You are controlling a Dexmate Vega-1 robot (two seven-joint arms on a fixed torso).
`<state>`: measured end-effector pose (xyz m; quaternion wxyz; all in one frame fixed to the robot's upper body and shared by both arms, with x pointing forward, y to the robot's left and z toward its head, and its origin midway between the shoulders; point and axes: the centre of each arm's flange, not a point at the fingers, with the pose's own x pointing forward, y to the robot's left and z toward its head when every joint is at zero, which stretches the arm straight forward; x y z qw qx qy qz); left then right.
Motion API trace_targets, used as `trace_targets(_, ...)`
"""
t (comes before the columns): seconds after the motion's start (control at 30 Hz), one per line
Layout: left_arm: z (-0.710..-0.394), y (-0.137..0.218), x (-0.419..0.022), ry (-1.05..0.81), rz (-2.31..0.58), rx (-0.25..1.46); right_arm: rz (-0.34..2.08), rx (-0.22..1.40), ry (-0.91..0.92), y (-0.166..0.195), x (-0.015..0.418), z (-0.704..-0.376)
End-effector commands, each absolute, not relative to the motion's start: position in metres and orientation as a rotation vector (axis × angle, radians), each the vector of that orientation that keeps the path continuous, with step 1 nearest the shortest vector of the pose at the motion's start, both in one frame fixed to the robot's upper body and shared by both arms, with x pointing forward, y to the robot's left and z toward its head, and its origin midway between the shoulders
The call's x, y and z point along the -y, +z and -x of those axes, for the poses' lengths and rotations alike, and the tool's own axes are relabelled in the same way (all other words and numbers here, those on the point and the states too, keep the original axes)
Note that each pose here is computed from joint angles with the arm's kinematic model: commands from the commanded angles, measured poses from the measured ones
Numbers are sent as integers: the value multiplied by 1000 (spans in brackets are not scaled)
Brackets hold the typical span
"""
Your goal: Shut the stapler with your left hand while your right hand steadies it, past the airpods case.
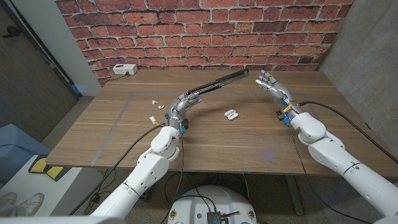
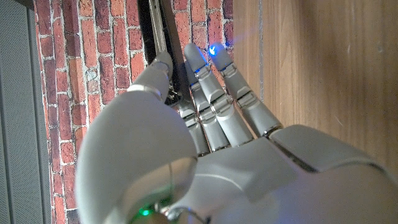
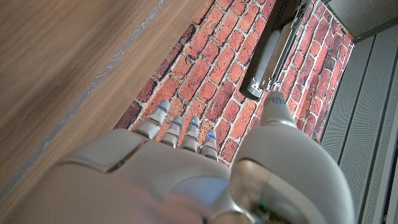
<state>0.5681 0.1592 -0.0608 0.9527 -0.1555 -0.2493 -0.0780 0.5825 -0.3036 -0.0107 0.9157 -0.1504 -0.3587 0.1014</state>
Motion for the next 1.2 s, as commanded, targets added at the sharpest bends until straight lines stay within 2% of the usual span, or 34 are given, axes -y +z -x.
trace_targets(0.03,-574,-60,-159,-183,327,473,361,759,217,-3,298,-578)
trace_targets(0.77,-575,-61,-158,-233,325,443,554,787,188,11,291,-560)
trace_targets(1.2,-580,-64,-152,-269,337,418,576,811,183,15,288,-554)
